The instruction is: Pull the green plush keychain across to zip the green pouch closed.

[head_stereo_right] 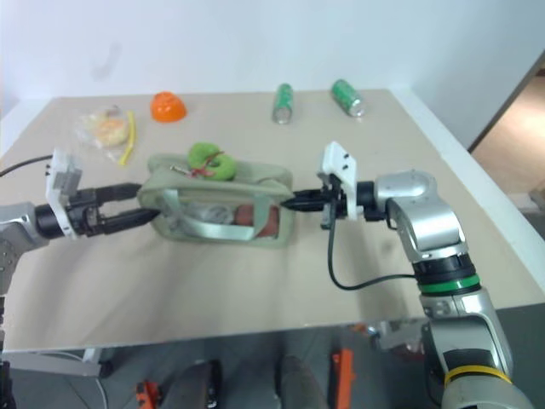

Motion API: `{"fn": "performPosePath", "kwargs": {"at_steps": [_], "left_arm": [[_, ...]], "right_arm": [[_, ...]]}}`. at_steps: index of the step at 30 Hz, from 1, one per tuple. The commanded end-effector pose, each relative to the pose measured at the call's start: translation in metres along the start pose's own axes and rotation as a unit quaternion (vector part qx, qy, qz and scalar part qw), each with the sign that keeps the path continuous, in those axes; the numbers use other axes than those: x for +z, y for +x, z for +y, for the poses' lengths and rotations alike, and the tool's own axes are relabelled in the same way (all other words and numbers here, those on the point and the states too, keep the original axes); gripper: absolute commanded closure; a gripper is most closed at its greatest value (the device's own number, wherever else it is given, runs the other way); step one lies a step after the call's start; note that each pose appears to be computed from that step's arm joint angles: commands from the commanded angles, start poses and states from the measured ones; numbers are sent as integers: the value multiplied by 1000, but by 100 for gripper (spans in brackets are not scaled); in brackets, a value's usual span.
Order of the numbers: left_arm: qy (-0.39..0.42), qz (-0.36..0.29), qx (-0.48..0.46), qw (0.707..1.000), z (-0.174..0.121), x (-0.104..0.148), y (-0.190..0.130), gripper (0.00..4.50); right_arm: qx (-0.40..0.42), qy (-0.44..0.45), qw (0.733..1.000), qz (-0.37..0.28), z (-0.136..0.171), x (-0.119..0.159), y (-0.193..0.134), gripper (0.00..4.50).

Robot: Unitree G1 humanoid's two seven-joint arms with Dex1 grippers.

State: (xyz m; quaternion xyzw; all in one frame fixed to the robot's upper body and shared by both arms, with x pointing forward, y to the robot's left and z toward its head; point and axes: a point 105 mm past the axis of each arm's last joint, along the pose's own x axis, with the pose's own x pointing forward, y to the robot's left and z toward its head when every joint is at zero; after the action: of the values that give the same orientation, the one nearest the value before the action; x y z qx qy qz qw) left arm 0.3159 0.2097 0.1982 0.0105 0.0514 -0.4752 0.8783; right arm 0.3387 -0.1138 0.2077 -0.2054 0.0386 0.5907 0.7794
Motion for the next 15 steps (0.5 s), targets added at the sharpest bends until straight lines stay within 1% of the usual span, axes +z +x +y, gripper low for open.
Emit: {"fn": "performPosePath", "kwargs": {"at_steps": [1, 2, 4, 5, 7, 9, 10, 11, 14, 15], "left_arm": [[13, -28, 7, 999, 4, 18, 4, 120], [12, -36, -1, 999, 3, 20, 4, 151], [12, -46, -15, 999, 0, 24, 4, 227], [11, -48, -19, 999, -1, 25, 4, 250], [11, -45, -21, 999, -2, 25, 5, 321], [11, -44, -27, 999, -4, 25, 6, 400], [12, -44, -30, 999, -5, 26, 6, 430], [12, -43, -31, 999, -5, 25, 7, 444], [12, -37, -31, 999, -6, 23, 8, 444], [13, -35, -30, 999, -5, 22, 8, 448]], "right_arm": [[-1, -11, 1000, 0, -1, 5, -1, 450], [-2, -11, 1000, 1, -1, 5, -1, 450], [-3, -11, 1000, 1, -1, 4, -2, 450], [-3, -11, 1000, 1, -1, 4, -2, 450], [-4, -10, 1000, 2, 0, 3, -3, 450], [-5, -9, 1000, 3, 0, 2, -3, 450], [-5, -9, 1000, 4, 0, 2, -4, 450], [-5, -8, 1000, 4, 1, 2, -4, 450], [-9, -4, 1000, 1, -1, 2, -5, 450], [-16, -1, 1000, -5, -4, 3, -5, 416]]}}
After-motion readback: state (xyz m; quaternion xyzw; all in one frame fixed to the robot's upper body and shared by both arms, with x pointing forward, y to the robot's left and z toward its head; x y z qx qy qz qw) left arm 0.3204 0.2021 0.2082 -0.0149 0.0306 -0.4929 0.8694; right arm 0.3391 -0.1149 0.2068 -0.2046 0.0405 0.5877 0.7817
